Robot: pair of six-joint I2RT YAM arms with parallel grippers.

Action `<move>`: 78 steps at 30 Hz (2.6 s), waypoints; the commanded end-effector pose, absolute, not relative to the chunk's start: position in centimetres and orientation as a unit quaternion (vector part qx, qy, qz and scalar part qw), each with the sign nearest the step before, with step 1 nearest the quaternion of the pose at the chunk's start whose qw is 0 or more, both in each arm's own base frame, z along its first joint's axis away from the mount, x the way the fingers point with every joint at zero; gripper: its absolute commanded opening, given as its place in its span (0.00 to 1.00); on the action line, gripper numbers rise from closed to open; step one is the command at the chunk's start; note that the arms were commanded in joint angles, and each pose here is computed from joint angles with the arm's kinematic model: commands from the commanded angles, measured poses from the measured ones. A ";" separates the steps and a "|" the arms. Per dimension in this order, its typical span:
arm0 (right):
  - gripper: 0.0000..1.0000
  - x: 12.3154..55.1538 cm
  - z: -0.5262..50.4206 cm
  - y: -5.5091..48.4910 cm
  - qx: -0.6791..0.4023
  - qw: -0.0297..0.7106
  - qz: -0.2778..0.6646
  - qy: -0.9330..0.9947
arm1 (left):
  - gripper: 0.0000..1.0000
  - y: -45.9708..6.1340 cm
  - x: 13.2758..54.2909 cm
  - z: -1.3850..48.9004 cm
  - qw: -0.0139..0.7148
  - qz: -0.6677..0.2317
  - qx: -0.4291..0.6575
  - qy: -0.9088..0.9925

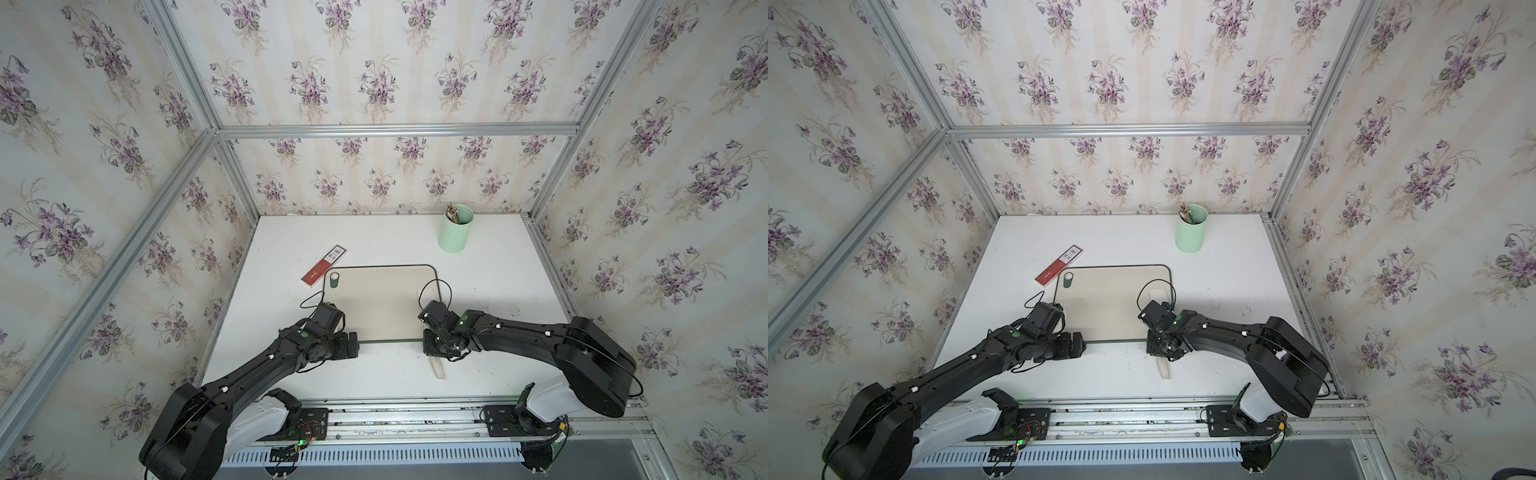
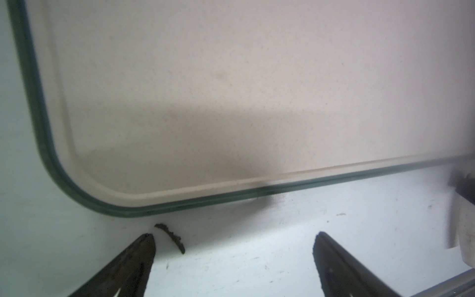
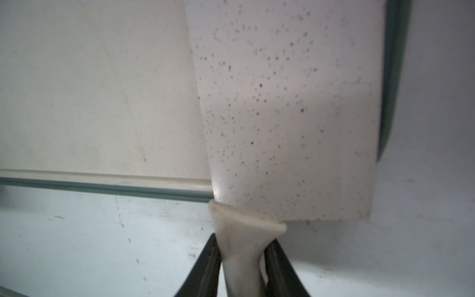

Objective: Align the knife with the edge of the cutting board
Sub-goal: Place the knife at the edge of the cutting board.

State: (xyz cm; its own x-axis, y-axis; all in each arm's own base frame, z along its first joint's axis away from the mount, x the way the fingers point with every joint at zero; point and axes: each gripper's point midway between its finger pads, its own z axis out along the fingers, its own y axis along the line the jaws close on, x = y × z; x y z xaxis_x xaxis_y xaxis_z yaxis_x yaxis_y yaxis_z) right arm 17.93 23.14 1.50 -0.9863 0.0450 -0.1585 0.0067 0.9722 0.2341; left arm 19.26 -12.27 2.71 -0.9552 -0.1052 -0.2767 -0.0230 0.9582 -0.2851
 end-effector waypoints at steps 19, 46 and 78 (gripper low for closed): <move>0.30 18.0 1.4 22.9 0.034 0.085 0.116 0.989 | 0.99 -12.2 19.2 2.7 0.146 -0.138 -0.026 0.979; 0.29 18.3 1.3 23.3 0.057 0.090 0.130 0.986 | 0.99 -12.2 19.2 2.6 0.146 -0.138 -0.026 0.979; 0.31 18.1 1.0 22.3 0.054 0.093 0.112 0.988 | 0.99 -12.2 19.2 2.6 0.147 -0.139 -0.026 0.979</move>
State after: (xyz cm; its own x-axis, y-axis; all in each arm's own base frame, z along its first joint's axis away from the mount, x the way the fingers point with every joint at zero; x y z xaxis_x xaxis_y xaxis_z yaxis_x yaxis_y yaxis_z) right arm 18.50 23.84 1.55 -0.9760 0.1326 -0.1725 0.0764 0.9511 0.2991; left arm 19.22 -12.25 2.67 -0.9554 -0.0982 -0.2786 -0.0160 0.9589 -0.2833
